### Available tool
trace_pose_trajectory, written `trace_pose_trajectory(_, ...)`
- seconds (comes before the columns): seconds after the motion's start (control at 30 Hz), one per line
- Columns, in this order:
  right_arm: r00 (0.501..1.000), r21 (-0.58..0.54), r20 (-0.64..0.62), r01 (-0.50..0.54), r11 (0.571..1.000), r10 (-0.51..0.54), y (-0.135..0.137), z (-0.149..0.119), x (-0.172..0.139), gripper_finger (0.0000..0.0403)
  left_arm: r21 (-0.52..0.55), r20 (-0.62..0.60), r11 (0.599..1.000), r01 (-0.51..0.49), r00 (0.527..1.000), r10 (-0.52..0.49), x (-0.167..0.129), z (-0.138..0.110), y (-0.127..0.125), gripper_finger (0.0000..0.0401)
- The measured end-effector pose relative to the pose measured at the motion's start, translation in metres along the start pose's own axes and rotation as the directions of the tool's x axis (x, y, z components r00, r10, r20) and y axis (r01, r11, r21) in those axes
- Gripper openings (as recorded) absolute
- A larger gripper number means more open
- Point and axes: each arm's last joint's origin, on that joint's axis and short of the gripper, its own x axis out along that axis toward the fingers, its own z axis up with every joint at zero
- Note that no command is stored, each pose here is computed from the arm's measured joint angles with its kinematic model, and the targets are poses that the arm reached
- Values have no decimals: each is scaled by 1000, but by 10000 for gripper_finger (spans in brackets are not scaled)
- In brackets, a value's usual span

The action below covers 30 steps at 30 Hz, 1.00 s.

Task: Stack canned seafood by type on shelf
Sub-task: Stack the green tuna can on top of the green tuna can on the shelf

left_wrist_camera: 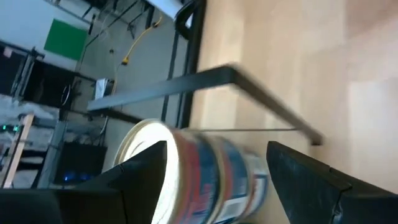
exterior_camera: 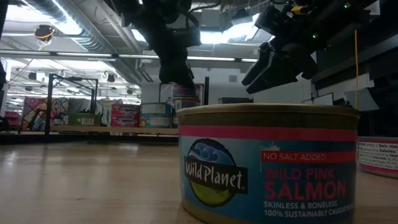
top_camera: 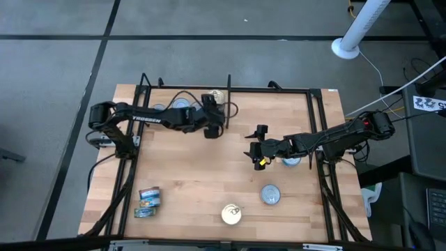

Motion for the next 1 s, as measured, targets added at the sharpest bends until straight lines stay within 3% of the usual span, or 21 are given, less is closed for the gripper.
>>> trace_pose_trajectory(0.37,1000,0,0,0,1000,0,0,0,0,308,84,104,994,72,991,-81,-32,21,-40,272)
trace_pose_trajectory(0.53,1000,0,0,0,1000,0,0,0,0,308,31,129,992,122,984,-125,-47,26,-58,272)
trace_pose_trajectory(0.63,1000,0,0,0,1000,0,0,0,0,308,-92,141,982,163,979,-149,-55,28,-67,272)
trace_pose_trajectory(0.87,1000,0,0,0,1000,0,0,0,0,308,-299,50,917,266,964,-263,-70,17,-87,272)
trace_pose_trajectory(1.0,1000,0,0,0,1000,0,0,0,0,308,-407,-25,817,407,890,-456,-81,12,-95,272)
